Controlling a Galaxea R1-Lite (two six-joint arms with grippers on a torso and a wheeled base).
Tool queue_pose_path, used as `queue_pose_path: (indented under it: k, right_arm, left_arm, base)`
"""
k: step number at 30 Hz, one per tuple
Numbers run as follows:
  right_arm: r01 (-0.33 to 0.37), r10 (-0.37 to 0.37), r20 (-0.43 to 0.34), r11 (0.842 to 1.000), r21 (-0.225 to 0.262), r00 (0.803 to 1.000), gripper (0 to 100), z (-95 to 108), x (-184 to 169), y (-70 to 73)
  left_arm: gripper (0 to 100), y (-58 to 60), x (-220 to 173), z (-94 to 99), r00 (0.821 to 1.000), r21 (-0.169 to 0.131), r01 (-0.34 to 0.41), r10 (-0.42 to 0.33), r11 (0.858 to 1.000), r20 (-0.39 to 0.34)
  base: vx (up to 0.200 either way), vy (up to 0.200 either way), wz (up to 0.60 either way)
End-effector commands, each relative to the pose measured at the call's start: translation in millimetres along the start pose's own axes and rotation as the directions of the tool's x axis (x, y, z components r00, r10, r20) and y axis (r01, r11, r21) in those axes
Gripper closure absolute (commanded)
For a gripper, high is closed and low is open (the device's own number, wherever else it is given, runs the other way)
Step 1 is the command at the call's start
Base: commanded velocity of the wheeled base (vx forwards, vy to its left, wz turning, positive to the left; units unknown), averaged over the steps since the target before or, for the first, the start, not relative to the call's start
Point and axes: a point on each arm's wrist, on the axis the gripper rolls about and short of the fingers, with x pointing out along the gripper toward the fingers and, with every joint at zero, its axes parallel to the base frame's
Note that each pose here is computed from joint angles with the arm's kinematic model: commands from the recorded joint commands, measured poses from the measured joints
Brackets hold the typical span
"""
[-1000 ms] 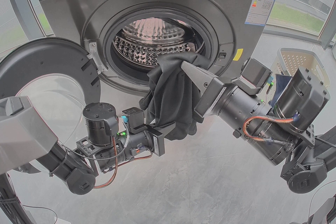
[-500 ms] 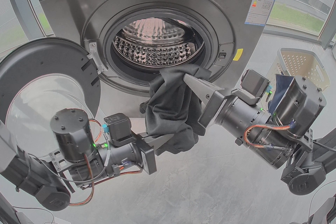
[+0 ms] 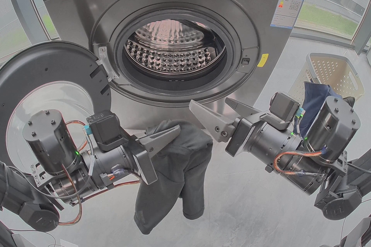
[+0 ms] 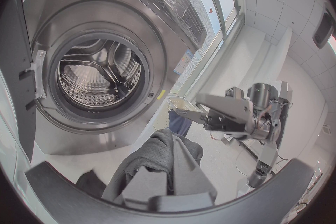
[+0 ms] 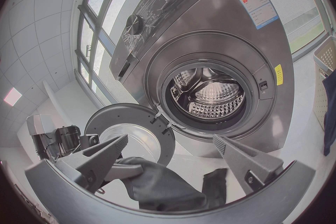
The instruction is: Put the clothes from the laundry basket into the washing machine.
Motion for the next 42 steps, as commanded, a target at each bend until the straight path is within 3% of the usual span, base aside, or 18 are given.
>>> queue_pose_path:
  k: [1,6,10,17,24,28,37,42]
  right_arm:
    - [0.013,-0.013,-0.004,1.0,-0.003,1.0,0,3,-11,-3.0]
    - [0.051,-0.053,-0.059,0.998,-0.025,0.997,0,-7,-25,-14.5]
    - [0.048,-0.051,-0.108,0.998,-0.031,0.993,0,-17,-33,-15.2]
    - [0.022,-0.028,-0.158,0.999,-0.036,0.987,0,-33,-27,-10.7]
    - [-0.018,0.007,-0.12,0.996,-0.091,0.993,0,-50,-1,-17.8]
    - [-0.01,-0.002,-0.127,0.995,-0.097,0.992,0,-57,4,-22.1]
    - [0.077,-0.08,-0.025,0.99,-0.12,0.996,0,-36,25,-52.5]
    - [0.093,-0.093,0.007,0.988,-0.122,0.996,0,-31,32,-58.5]
  left_arm:
    - [100,8.1,4,11.0,0.997,0.002,-0.058,0.057,0.998,0.052]
    - [100,16.0,17,25.1,0.98,-0.005,-0.152,0.152,0.988,0.129]
    - [100,17.6,20,34.6,0.97,-0.029,-0.173,0.176,0.984,0.17]
    - [100,17.3,21,37.0,0.965,-0.034,-0.183,0.186,0.983,0.183]
    - [100,16.7,21,39.3,0.964,-0.036,-0.178,0.182,0.983,0.193]
    - [100,16.3,21,40.2,0.964,-0.036,-0.174,0.178,0.984,0.198]
    - [100,13.1,18,40.7,0.964,-0.038,-0.155,0.16,0.987,0.213]
    - [100,11.6,18,40.9,0.965,-0.045,-0.148,0.154,0.988,0.213]
  base:
    - [0.0,0.0,0.0]
    - [0.0,0.0,0.0]
    - [0.0,0.0,0.0]
    - [0.0,0.0,0.0]
    - [0.0,0.0,0.0]
    - [0.0,0.0,0.0]
    - [0.0,0.0,0.0]
    - [0.0,0.0,0.0]
